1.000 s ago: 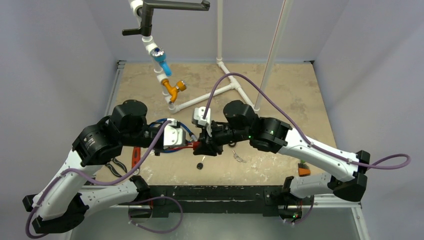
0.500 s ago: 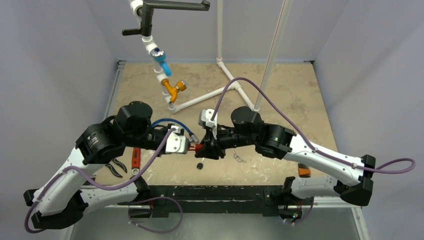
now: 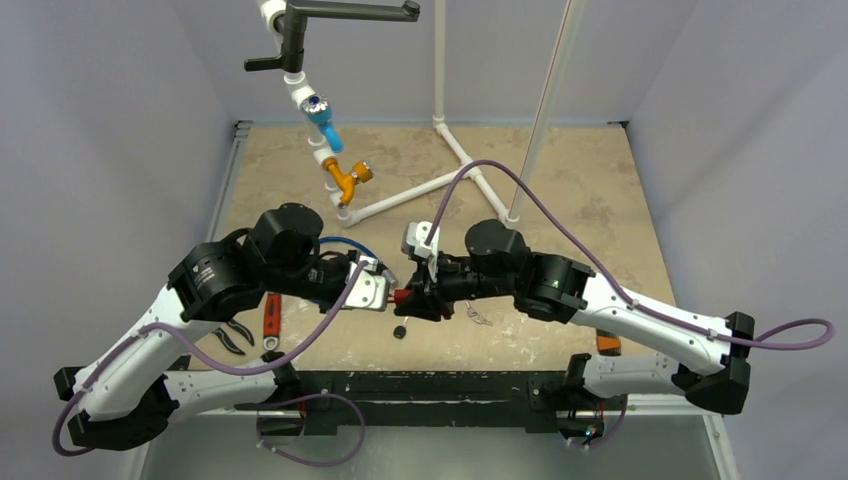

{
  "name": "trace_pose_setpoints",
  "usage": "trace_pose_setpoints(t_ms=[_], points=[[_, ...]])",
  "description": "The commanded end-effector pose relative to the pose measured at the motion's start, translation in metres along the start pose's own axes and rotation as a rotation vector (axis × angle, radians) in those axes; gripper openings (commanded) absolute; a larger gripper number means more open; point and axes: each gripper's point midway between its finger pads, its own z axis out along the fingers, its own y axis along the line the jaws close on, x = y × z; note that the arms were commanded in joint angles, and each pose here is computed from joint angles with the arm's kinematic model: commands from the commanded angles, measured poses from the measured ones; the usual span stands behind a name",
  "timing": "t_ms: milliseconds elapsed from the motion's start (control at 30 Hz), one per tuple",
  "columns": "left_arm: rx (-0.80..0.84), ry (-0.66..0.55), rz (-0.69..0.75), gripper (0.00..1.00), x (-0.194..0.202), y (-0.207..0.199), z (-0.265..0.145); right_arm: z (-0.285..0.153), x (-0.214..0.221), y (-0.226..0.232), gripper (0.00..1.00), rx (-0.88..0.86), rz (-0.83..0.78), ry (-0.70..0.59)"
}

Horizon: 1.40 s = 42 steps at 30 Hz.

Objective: Unlock with the key
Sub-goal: Unlock the lock.

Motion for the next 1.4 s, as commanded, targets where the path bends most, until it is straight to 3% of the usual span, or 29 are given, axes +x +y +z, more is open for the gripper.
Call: trace_pose_setpoints(t_ms=[0, 167, 400, 500, 600, 767, 833, 967, 1167, 1367], points=[[0.139, 0.048, -0.124, 0.0, 0.008, -0.039, -0.014, -0.033, -0.076, -0.021, 0.0, 0.171, -0.076, -0.286], [0.249, 0.039, -0.165, 0.0, 0.007, -0.064, -0.021, -0.051, -0.09, -0.037, 0.0, 0.27, -0.057, -0.378], [-0.007, 0.185, -0.09, 0.0, 0.038, -0.022, -0.032, -0.058, -0.086, -0.03, 0.0, 0.238, -0.048, -0.365], [-0.093, 0.249, 0.008, 0.0, 0.05, -0.007, -0.046, -0.064, -0.079, -0.032, 0.0, 0.258, -0.041, -0.347], [-0.108, 0.307, 0.036, 0.0, 0.059, -0.004, -0.053, -0.068, -0.076, -0.033, 0.0, 0.269, -0.033, -0.347], [0.055, 0.271, -0.042, 0.0, 0.053, -0.033, -0.045, -0.065, -0.078, -0.033, 0.0, 0.265, -0.021, -0.362], [0.135, 0.244, -0.127, 0.0, 0.046, -0.043, -0.029, -0.069, -0.098, -0.029, 0.0, 0.245, -0.029, -0.465], [0.125, 0.061, -0.249, 0.0, 0.007, -0.033, -0.005, -0.054, -0.116, -0.024, 0.0, 0.181, -0.014, -0.553], [-0.015, -0.092, -0.313, 0.0, 0.006, -0.021, 0.007, -0.083, -0.147, -0.015, 0.0, 0.16, 0.014, -0.772], [-0.013, -0.147, -0.356, 0.0, -0.001, -0.024, 0.006, -0.096, -0.156, -0.02, 0.0, 0.194, 0.03, -0.869]])
